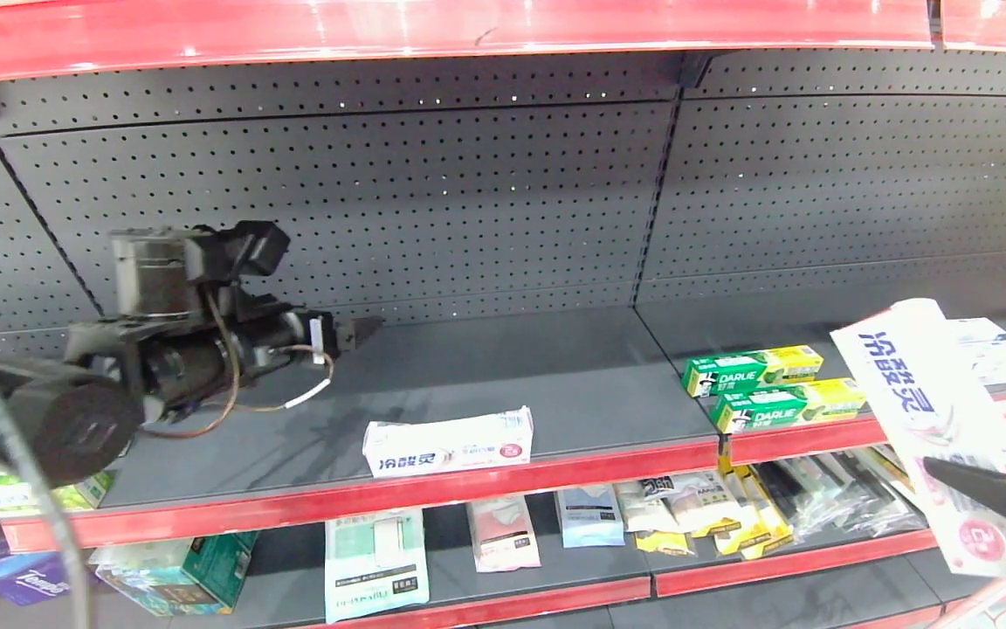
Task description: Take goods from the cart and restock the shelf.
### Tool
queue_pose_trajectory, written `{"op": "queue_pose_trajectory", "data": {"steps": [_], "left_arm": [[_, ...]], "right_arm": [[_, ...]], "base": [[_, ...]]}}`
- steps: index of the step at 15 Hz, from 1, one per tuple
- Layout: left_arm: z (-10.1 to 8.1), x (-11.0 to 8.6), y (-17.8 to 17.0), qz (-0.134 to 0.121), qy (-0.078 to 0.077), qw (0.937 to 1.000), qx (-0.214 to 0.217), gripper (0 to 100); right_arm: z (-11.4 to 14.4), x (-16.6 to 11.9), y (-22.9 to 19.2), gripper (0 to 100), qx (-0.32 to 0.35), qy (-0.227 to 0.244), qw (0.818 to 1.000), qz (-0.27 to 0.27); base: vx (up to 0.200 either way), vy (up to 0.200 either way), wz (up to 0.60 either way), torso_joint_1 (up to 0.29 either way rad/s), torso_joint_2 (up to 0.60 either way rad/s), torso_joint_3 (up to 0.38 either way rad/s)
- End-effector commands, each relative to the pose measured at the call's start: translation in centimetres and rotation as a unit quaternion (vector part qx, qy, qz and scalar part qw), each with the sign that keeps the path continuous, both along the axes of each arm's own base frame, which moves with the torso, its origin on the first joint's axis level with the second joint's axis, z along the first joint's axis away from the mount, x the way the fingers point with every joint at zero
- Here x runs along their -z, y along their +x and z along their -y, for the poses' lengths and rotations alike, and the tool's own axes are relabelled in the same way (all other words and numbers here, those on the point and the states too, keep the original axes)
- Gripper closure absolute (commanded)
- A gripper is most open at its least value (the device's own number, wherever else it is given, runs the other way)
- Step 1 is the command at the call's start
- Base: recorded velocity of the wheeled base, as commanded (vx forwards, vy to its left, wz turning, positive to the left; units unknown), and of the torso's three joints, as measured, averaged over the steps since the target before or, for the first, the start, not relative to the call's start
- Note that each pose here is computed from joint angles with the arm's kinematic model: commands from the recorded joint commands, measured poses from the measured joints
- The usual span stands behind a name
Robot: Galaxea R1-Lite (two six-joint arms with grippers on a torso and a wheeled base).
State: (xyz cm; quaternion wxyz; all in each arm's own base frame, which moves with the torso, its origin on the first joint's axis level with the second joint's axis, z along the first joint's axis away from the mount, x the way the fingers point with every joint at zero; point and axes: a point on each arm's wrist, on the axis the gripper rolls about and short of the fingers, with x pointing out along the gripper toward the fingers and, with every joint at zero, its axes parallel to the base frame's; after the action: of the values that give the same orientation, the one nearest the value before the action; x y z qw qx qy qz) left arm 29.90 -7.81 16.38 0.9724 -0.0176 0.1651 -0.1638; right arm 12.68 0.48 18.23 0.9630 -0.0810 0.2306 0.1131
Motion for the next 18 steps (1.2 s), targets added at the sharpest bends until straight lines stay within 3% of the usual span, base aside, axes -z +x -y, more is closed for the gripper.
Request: {"op": "queue_pose_trajectory", "data": {"steps": [1,3,6,8,10,12,18], "left_arm": [[-3.2,-1.6,-10.7,0.016,-0.02,0.9994,0.022,0],[-4.2,-2.0,-16.1,0.009,-0.017,0.9988,0.045,0],[-5.8,-1.9,-23.6,-0.008,0.011,0.9966,0.081,0],[-6.4,-1.4,-26.5,-0.01,0.016,0.9964,0.083,0],[-7.2,-0.1,-29.8,-0.009,0.032,0.9955,0.089,0],[-7.5,0.6,-31.2,-0.011,0.052,0.994,0.096,0],[-7.8,2.1,-32.7,0.027,0.062,0.993,0.097,0]], "right_arm": [[-0.1,0.0,5.2,100,-0.041,-0.017,0.998,-0.042],[-0.2,-0.2,7.7,100,-0.054,-0.032,0.997,-0.048],[-0.8,0.0,10.1,100,-0.086,-0.045,0.994,-0.054],[-1.3,-0.1,10.9,100,-0.102,-0.054,0.992,-0.051],[-1.8,0.0,11.7,100,-0.112,-0.055,0.991,-0.052],[-2.0,0.0,12.1,100,-0.116,-0.056,0.99,-0.052],[-2.1,0.1,13.2,100,-0.126,-0.07,0.988,-0.051]], "base": [[0.0,0.0,0.0,0.0,0.0,0.0],[0.0,0.0,0.0,0.0,0.0,0.0],[0.0,0.0,0.0,0.0,0.0,0.0],[0.0,0.0,0.0,0.0,0.0,0.0],[0.0,0.0,0.0,0.0,0.0,0.0],[0.0,0.0,0.3,0.004,0.0,-0.001],[0.0,0.0,0.6,0.002,0.0,0.0]]}}
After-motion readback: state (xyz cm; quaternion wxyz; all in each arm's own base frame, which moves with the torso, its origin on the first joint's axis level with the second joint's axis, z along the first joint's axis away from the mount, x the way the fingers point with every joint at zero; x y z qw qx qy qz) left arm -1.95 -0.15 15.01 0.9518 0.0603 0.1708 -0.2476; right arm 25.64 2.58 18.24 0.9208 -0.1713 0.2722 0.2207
